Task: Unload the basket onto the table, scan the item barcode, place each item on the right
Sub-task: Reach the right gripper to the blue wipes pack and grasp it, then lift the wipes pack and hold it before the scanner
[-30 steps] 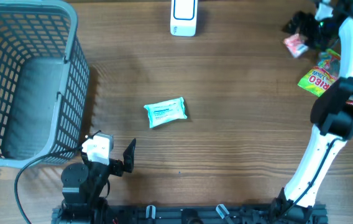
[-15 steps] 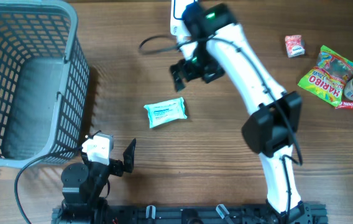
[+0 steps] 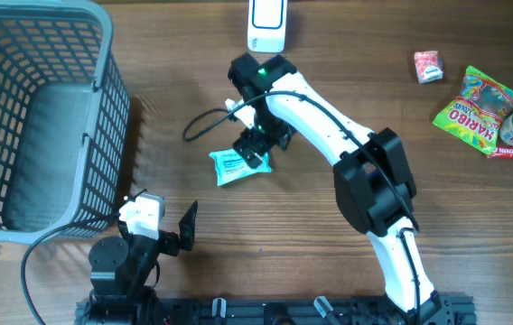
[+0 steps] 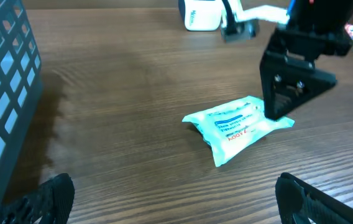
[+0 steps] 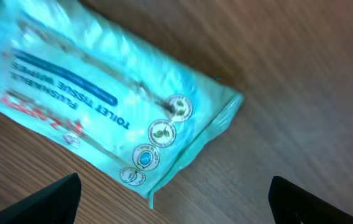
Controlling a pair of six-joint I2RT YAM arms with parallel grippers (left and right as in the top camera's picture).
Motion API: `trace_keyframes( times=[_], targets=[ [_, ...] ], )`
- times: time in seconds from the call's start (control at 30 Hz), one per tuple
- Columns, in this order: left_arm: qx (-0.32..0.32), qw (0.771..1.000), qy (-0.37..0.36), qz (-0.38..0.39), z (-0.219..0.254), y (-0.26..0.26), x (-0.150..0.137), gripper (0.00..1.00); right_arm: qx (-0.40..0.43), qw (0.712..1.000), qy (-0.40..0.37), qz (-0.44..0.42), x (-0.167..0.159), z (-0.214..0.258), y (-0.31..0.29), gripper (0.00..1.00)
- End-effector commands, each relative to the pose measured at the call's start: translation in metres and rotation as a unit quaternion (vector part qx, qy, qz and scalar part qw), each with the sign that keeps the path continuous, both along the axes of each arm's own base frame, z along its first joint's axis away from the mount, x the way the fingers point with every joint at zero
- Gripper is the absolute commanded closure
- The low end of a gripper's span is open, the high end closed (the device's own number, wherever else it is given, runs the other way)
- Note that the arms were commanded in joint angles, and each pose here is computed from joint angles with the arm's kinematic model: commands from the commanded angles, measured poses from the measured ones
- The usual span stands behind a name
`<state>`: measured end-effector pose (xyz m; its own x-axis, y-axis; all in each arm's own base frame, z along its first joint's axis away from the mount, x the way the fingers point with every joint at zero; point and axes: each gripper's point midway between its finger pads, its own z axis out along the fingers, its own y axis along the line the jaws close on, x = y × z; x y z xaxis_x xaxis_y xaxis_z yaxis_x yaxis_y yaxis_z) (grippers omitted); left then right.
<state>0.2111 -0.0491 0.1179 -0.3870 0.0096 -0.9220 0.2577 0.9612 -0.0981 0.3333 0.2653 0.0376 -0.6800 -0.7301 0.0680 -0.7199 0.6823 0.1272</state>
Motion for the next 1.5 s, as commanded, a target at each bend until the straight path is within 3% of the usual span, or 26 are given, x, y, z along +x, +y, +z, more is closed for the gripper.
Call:
trace_keyframes(
  times=[0.0,0.17,0.23,0.37,0.43,0.5,0.57,0.7,0.9,0.97,1.0,1.03,1.07,1.1,1.23,1.3,1.47],
  targets=[
    [0.005,1.0,-0.001,0.006,-0.002,0.003,0.001,0.0,0.033,0.999,0.039,0.014,-0.016,-0.004,0.013,0.03],
    [0.005,1.0,-0.001,0.006,-0.002,0.003,0.001,0.0,0.068,0.997,0.041,-0.006,-0.014,-0.003,0.029,0.03],
    [0.005,1.0,-0.001,0.006,-0.002,0.003,0.001,0.0,0.055,0.992,0.046,-0.101,-0.01,-0.003,0.028,0.03],
    [0.005,1.0,-0.001,0.006,-0.002,0.003,0.001,0.0,0.074,0.951,0.109,-0.28,-0.009,0.004,0.038,0.0],
    [0.005,1.0,-0.001,0.006,-0.002,0.003,0.001,0.0,0.134,0.935,0.16,-0.287,-0.014,0.017,0.06,0.0],
    [0.005,1.0,-0.001,0.006,-0.002,0.003,0.001,0.0,0.139,0.94,0.154,-0.269,-0.014,0.016,0.06,0.0],
    [0.005,1.0,-0.001,0.006,-0.002,0.003,0.001,0.0,0.093,0.931,0.144,-0.322,-0.014,0.005,0.049,0.0],
    [0.005,1.0,-0.001,0.006,-0.002,0.003,0.001,0.0,-0.017,0.879,0.132,-0.458,-0.022,-0.029,0.013,0.0],
    [0.005,1.0,-0.001,0.006,-0.002,0.003,0.001,0.0,-0.021,0.863,0.154,-0.481,-0.031,-0.047,0.007,0.0],
    [0.005,1.0,-0.001,0.006,-0.002,0.003,0.001,0.0,-0.019,0.858,0.154,-0.49,-0.03,-0.049,0.009,0.14],
    [0.005,1.0,-0.001,0.006,-0.002,0.003,0.001,0.0,-0.018,0.854,0.154,-0.496,-0.029,-0.049,0.01,0.3],
    [0.005,1.0,-0.001,0.006,-0.002,0.003,0.001,0.0,-0.014,0.851,0.157,-0.502,-0.028,-0.048,0.012,0.61],
    [0.005,1.0,-0.001,0.006,-0.002,0.003,0.001,0.0,-0.01,0.85,0.16,-0.502,-0.027,-0.048,0.014,0.83],
    [0.005,1.0,-0.001,0.006,-0.002,0.003,0.001,0.0,-0.003,0.848,0.167,-0.503,-0.027,-0.046,0.015,0.96],
    [0.005,1.0,-0.001,0.006,-0.002,0.003,0.001,0.0,-0.009,0.825,0.216,-0.522,-0.031,-0.028,0.006,0.96],
    [0.005,1.0,-0.001,0.006,-0.002,0.003,0.001,0.0,-0.021,0.798,0.266,-0.54,-0.04,-0.002,-0.003,0.96],
    [0.005,1.0,-0.001,0.006,-0.002,0.003,0.001,0.0,0.005,0.659,0.467,-0.589,-0.056,0.07,-0.005,0.96]
  ],
)
